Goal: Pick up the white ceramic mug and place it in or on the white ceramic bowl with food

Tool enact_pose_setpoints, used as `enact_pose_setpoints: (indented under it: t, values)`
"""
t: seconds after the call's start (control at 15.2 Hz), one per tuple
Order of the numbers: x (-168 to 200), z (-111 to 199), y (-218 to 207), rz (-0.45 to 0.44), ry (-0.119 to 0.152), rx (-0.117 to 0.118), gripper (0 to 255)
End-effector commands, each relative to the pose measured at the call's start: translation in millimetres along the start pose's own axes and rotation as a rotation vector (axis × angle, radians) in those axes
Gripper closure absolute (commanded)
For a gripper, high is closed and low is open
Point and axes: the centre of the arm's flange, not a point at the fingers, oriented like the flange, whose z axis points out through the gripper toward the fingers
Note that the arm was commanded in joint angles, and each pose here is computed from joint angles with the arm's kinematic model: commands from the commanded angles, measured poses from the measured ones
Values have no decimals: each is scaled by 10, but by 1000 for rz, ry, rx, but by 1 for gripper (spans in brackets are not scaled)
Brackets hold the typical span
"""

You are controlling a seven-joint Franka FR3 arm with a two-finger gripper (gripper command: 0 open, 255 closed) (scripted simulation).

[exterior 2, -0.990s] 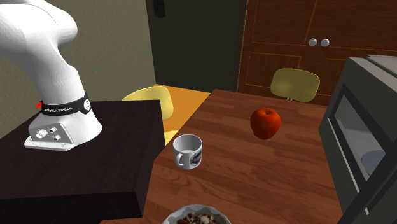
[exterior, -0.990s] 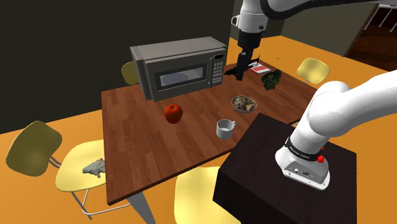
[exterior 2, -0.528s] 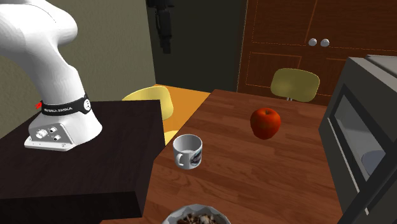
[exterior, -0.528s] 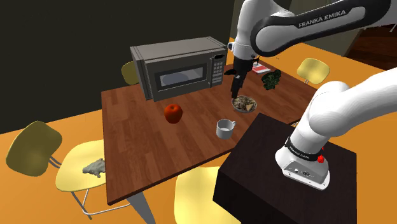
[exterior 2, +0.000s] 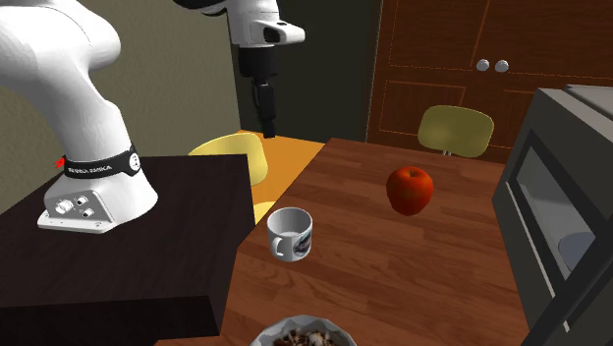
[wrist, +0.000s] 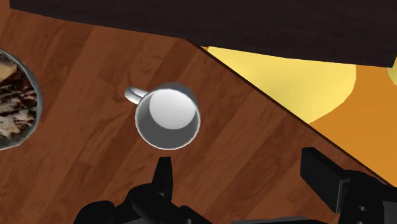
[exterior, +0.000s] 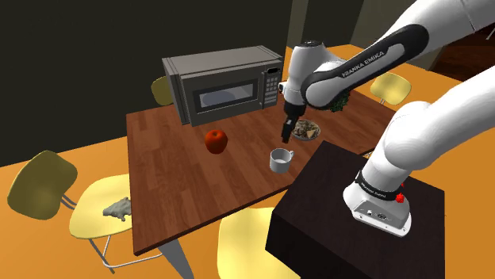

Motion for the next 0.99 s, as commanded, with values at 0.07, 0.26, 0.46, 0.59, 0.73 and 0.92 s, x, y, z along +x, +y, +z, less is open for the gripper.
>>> enact_pose_setpoints:
  t: [0.07, 0.26, 0.46, 0.59, 0.73, 0.92]
  values:
    - [41, 388, 23, 0, 11, -7, 0]
    - [74, 780, 49, 1, 18, -14, 0]
    - [109, 1171, 78, 1, 25, -21, 0]
    - [134, 1432, 99, 2, 30, -26, 0]
    - [161, 1693, 120, 2, 35, -30, 0]
    - [179, 1905, 136, 2, 38, -33, 0]
